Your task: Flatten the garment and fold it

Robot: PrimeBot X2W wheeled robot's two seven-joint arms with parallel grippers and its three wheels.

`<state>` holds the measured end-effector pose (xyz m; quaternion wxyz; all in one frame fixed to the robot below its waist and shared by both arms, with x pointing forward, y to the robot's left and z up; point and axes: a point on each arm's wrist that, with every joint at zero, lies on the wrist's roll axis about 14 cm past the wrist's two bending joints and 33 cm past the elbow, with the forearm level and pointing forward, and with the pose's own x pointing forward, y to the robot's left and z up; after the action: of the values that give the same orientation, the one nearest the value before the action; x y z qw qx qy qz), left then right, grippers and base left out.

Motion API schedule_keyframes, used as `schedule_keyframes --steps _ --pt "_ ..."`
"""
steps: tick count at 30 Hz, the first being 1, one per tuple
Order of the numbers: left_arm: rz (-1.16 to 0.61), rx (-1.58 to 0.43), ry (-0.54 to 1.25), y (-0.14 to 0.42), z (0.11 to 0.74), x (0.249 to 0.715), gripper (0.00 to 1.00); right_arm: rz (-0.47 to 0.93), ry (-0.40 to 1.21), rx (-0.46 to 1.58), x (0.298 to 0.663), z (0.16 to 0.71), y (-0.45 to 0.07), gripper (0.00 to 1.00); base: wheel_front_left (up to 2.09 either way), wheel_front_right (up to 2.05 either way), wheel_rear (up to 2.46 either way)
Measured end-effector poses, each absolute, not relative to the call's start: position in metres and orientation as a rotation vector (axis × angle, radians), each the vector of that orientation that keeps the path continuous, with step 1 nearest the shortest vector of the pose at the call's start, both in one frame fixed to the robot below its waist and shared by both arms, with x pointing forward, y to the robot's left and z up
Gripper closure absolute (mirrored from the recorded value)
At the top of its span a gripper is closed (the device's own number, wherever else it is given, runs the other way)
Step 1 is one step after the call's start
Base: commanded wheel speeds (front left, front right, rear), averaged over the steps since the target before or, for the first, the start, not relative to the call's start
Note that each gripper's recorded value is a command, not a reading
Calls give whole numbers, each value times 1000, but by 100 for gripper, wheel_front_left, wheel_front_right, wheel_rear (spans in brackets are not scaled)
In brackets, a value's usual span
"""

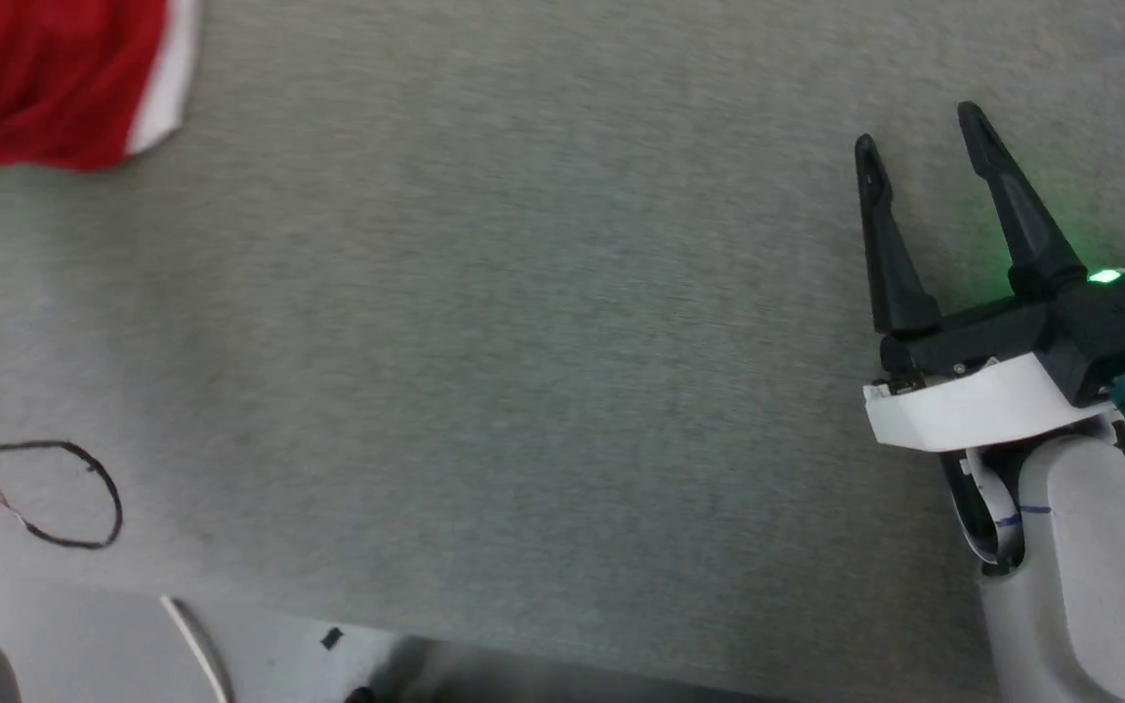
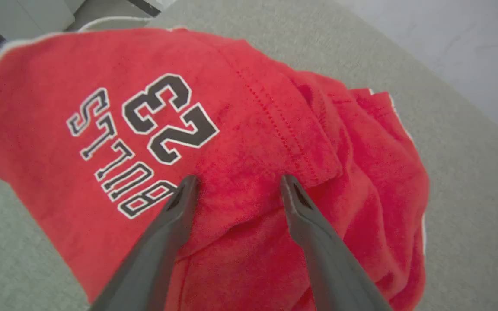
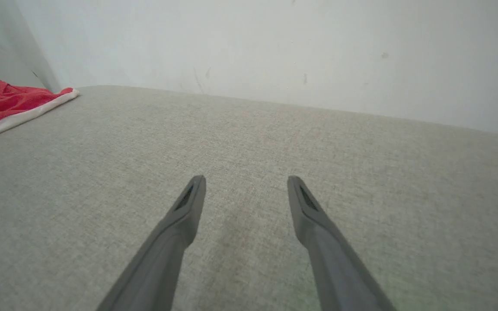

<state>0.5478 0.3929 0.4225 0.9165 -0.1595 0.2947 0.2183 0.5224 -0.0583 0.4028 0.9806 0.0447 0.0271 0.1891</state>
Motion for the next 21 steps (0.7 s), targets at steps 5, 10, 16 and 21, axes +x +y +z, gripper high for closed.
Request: schedule_keyframes --steps 5,10,16,21 --pt "493 -351 737 382 376 550 0 333 66 83 525 391 -78 0 0 0 0" --pt "495 -282 708 381 375 559 100 299 67 72 523 389 -93 0 0 0 0" --pt "503 -174 484 383 412 568 100 255 89 54 513 392 -111 0 0 0 0" --pt "430 -58 166 374 496 585 100 208 142 54 485 393 -130 0 0 0 0"
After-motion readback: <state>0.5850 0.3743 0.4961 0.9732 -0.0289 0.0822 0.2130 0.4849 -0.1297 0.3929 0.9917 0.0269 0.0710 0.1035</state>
